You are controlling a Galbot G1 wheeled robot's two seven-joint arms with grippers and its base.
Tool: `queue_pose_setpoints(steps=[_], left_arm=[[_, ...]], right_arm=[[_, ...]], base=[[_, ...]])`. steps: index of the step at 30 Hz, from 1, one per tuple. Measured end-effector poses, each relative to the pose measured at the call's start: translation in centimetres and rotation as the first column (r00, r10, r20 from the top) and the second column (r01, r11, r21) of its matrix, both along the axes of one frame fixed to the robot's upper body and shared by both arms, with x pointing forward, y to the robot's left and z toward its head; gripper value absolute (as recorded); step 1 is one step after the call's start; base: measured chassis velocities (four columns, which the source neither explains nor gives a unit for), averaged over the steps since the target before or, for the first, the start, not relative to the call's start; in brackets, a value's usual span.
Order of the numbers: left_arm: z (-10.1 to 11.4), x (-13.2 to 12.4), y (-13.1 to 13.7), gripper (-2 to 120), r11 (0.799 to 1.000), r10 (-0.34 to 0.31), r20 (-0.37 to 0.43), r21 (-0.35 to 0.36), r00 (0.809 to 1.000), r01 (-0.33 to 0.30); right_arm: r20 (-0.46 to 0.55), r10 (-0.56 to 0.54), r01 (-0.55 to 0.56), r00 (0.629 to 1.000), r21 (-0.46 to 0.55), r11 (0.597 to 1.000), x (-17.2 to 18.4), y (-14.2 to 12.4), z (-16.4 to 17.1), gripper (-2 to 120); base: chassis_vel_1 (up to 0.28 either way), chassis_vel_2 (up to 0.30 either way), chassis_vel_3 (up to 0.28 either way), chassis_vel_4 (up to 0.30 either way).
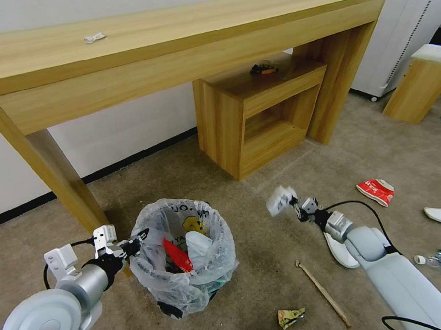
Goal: Pick up the trash bin and place the garbage on the floor into it.
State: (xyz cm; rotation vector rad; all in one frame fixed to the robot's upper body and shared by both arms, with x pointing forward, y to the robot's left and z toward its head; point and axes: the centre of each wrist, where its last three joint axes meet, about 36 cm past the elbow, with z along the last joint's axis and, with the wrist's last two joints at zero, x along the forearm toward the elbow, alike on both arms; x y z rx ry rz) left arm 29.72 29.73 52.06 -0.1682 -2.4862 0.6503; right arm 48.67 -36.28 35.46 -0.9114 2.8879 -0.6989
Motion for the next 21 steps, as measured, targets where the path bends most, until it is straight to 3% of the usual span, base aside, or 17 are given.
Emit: queue_pose_setpoints(steps=[8,11,21], left_arm=[[-0.4,0.1,-0.6,3,1.000,-0.029,-0.010,-0.003,1.000,0.029],[-0.7,0.4,-1.0,3,0.999,-0.053,-0.017,-0.009,0.998,0.053],[-1.2,1.0,-2.4,3,0.992,-0.123,-0.025,-0.030,0.992,0.122]], right_arm=[[0.066,0.071,-0.080,0.995,0.146,0.986,0.0,2.8,1.8,0],[0.105,0.126,-0.147,0.986,0.229,0.962,0.2,5.2,3.3,0],[0.182,0.214,-0.260,0.960,0.287,0.922,1.0,9.5,6.7,0]], base=[[0.000,0.000,0.000,0.000],[0.000,0.000,0.000,0.000],[0.000,0.000,0.000,0.000]])
